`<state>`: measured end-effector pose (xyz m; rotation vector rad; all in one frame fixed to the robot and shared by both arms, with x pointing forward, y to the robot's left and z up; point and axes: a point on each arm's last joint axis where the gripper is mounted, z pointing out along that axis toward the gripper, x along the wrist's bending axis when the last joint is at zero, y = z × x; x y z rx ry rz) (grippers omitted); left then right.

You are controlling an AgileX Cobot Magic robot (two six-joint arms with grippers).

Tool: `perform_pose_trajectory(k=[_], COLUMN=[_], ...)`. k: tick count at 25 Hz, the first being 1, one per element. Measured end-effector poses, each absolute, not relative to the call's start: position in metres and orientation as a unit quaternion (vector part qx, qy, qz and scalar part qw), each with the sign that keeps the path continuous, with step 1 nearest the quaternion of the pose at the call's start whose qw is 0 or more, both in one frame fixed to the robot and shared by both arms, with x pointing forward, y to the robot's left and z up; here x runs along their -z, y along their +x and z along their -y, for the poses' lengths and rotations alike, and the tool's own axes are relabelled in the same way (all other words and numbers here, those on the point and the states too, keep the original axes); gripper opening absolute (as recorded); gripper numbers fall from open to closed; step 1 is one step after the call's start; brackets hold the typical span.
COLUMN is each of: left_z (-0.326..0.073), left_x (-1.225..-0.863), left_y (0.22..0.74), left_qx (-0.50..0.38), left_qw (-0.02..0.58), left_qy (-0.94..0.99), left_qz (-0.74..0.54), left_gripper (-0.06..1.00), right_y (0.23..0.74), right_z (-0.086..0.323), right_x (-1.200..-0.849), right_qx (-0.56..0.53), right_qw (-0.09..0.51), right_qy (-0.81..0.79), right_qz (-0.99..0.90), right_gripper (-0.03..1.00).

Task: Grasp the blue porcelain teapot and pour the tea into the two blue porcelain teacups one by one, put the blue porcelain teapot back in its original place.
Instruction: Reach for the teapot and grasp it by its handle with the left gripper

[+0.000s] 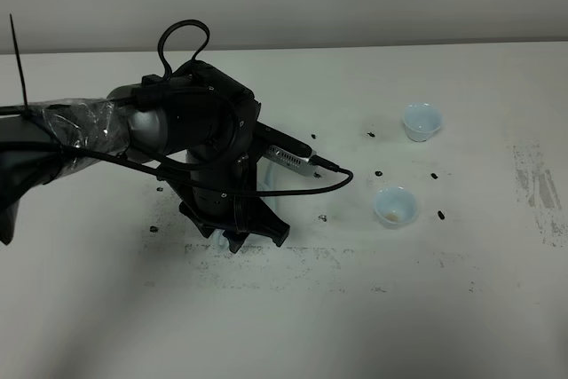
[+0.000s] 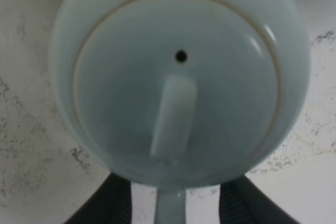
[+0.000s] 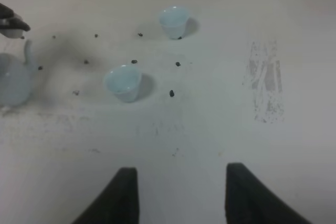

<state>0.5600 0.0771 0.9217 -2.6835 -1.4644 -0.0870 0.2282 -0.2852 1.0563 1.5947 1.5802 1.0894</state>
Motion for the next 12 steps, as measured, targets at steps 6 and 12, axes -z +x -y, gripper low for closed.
perform_pose_trajectory(k=[6, 12], left_z=[-0.0771, -0.0772], left_x=[-0.9217, -0.9217], left_y=[0.56, 0.56], left_qx=[0.028, 0.028], left_qw=[0.042, 0.042], left_qy=[-0.876, -0.876], left_qz=[0.48, 0.48], left_gripper=[0.37, 0.29], right_y=[0.2282, 0.2282], right_z=[0.2852, 0.2852], right_x=[-1.0563, -1.0563], right_qx=[-0.414, -0.414], right_qw=[0.318, 0.318], right_qy=[0.606, 0.606], right_qz=[-0.6, -0.6], right_gripper=[0.41, 0.41])
